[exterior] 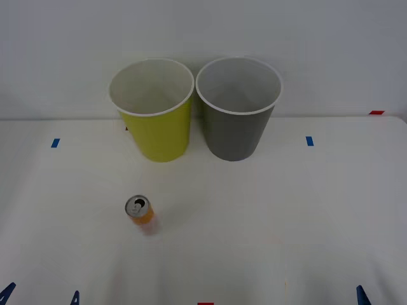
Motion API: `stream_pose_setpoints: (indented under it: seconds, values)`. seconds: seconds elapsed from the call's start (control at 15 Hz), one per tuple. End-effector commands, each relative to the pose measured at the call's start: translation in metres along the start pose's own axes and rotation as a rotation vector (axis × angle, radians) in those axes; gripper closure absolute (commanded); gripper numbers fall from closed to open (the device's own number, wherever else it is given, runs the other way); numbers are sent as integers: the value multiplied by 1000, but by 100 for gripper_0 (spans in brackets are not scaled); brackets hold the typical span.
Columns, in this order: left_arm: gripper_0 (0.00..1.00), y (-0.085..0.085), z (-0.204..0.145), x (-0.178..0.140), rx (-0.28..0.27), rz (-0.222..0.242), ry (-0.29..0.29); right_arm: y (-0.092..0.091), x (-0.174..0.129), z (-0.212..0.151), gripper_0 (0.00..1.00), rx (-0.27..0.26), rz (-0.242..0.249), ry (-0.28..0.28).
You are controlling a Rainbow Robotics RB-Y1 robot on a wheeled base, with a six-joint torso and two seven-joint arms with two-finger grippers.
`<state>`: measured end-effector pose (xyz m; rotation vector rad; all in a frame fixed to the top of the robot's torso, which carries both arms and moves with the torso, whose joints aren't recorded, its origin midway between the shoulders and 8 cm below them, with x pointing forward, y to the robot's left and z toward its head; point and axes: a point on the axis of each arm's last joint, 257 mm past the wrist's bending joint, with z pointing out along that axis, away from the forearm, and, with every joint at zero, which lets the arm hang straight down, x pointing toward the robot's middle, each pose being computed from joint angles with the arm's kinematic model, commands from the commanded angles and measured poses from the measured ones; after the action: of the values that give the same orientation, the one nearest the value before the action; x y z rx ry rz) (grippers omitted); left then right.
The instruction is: Put cans in the gray bin and PET bottles in the light green bin.
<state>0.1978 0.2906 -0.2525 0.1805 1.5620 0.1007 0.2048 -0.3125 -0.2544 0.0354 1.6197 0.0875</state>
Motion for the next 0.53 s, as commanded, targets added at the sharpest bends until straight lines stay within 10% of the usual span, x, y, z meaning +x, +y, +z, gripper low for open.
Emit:
stream_pose_setpoints:
  seconds: [0.07, 0.53]
  values:
    - [0, 0, 0, 0, 0, 0, 0, 0, 0, 0, 0, 0, 0, 0]
    - [0, 0, 0, 0, 0, 0, 0, 0, 0, 0, 0, 0, 0, 0]
